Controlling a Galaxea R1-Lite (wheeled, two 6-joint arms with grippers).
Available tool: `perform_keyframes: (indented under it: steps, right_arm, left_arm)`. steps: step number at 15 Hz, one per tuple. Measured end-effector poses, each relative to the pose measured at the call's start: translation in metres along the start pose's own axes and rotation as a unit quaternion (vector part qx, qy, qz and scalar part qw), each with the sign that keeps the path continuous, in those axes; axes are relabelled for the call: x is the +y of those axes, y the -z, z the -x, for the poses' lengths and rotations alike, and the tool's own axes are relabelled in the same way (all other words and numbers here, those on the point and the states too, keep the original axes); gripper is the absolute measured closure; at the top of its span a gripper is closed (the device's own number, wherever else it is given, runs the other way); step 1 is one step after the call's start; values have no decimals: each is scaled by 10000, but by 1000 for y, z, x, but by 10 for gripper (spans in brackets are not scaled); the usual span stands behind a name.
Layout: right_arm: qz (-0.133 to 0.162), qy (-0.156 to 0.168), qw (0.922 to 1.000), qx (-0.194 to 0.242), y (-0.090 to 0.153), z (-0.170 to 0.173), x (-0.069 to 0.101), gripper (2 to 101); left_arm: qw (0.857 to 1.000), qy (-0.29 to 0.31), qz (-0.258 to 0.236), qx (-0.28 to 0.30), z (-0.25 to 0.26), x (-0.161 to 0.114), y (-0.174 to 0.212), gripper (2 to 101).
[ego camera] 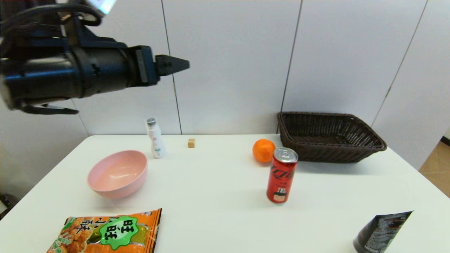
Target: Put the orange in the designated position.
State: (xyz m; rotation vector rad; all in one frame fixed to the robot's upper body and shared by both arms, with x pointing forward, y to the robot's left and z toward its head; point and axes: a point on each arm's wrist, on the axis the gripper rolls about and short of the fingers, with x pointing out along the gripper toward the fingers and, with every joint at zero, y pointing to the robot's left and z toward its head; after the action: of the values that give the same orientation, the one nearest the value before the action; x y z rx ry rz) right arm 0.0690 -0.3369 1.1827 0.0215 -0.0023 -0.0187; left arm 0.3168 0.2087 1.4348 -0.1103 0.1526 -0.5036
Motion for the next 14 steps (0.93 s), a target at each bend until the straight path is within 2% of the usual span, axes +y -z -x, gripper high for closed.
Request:
perform_keyframes:
  steps: [6,10,14]
  right_arm:
    - [2,-2,10000,0,0,0,0,50]
    - [0,-2,10000,0,0,0,0,50]
    - [6,-2,10000,0,0,0,0,50]
  left_arm:
    - [9921,-1111,-53,-584,111,35,14,55]
    - [9805,-1784,-445,-689,164,40,48,54]
    - [9678,-2253,-703,-872,205,32,85,54]
